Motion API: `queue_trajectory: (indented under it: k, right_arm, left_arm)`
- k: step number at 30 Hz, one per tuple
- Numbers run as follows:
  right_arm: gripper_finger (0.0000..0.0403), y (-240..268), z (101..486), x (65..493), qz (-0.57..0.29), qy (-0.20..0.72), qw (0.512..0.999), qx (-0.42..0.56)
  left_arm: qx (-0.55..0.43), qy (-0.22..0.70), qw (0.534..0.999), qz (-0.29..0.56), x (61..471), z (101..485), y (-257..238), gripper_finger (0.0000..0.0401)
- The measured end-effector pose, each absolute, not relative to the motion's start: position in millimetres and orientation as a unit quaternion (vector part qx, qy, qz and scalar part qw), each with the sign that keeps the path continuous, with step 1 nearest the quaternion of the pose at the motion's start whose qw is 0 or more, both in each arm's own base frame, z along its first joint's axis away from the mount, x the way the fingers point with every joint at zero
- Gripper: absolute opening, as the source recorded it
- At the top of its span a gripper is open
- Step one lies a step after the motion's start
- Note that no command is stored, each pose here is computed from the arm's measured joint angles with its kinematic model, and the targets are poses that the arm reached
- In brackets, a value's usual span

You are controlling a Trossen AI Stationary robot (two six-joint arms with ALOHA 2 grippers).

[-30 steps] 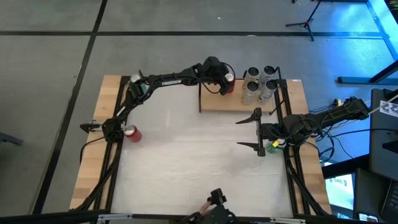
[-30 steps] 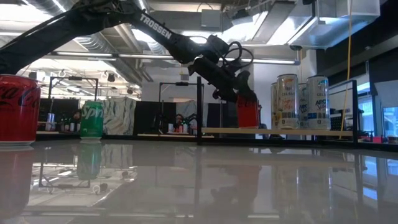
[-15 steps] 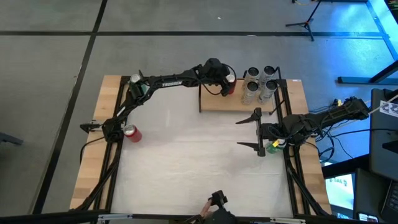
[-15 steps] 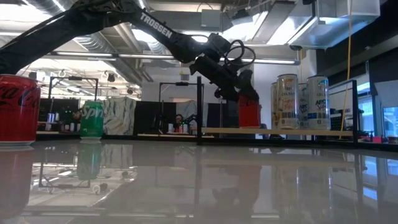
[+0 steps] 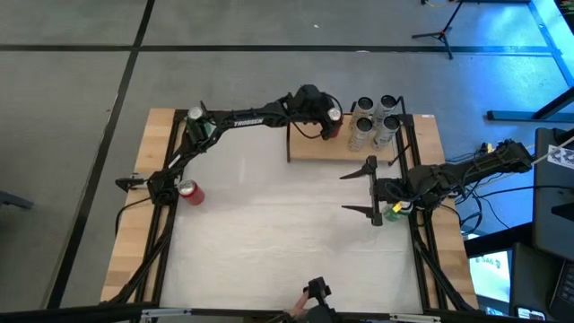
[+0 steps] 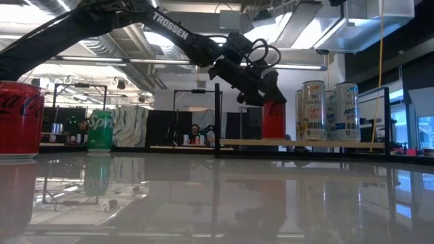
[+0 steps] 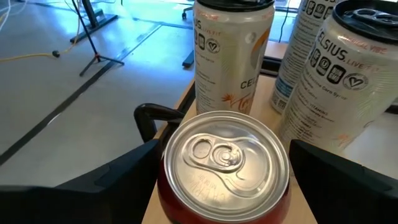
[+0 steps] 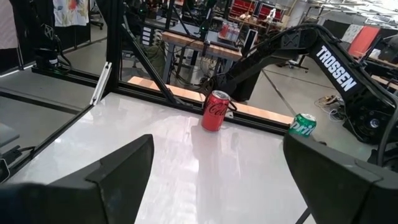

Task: Place canned beverage on shelf
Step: Put the right red soda can on the shelf

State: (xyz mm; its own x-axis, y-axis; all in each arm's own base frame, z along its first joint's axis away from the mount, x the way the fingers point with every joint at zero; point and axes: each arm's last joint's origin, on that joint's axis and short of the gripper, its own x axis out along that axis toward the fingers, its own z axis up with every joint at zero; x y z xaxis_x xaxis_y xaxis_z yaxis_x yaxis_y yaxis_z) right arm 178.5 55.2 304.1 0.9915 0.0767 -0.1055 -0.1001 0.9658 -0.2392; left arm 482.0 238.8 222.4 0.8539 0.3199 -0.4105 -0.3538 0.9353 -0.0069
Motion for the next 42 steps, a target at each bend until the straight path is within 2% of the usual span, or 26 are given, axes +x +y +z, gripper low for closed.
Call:
queue_trajectory:
  k: [4, 12, 18, 24, 37, 42]
  right_arm:
    - [0.0353, 55, 304, 179, 0.045, 0.048, 0.990, -0.123]
    - [0.0353, 55, 304, 178, 0.045, 0.050, 0.990, -0.124]
    - [0.0353, 55, 303, 178, 0.045, 0.053, 0.990, -0.124]
    - [0.0353, 55, 304, 178, 0.045, 0.051, 0.990, -0.124]
    - [0.0353, 55, 304, 178, 0.041, 0.050, 0.990, -0.124]
    - [0.0353, 55, 303, 178, 0.041, 0.052, 0.990, -0.124]
  left_arm:
    - [-0.039, 0.203, 0.962, 0.178, 481, 226, 238, 0.0342]
    - [-0.027, 0.186, 0.965, 0.186, 466, 265, 239, 0.0343]
    - [0.020, 0.258, 0.943, 0.211, 447, 284, 233, 0.0343]
    - [0.043, 0.345, 0.903, 0.252, 436, 271, 236, 0.0343]
    - [0.047, 0.357, 0.901, 0.242, 450, 236, 243, 0.0343]
    - [0.048, 0.343, 0.909, 0.232, 453, 238, 240, 0.0343]
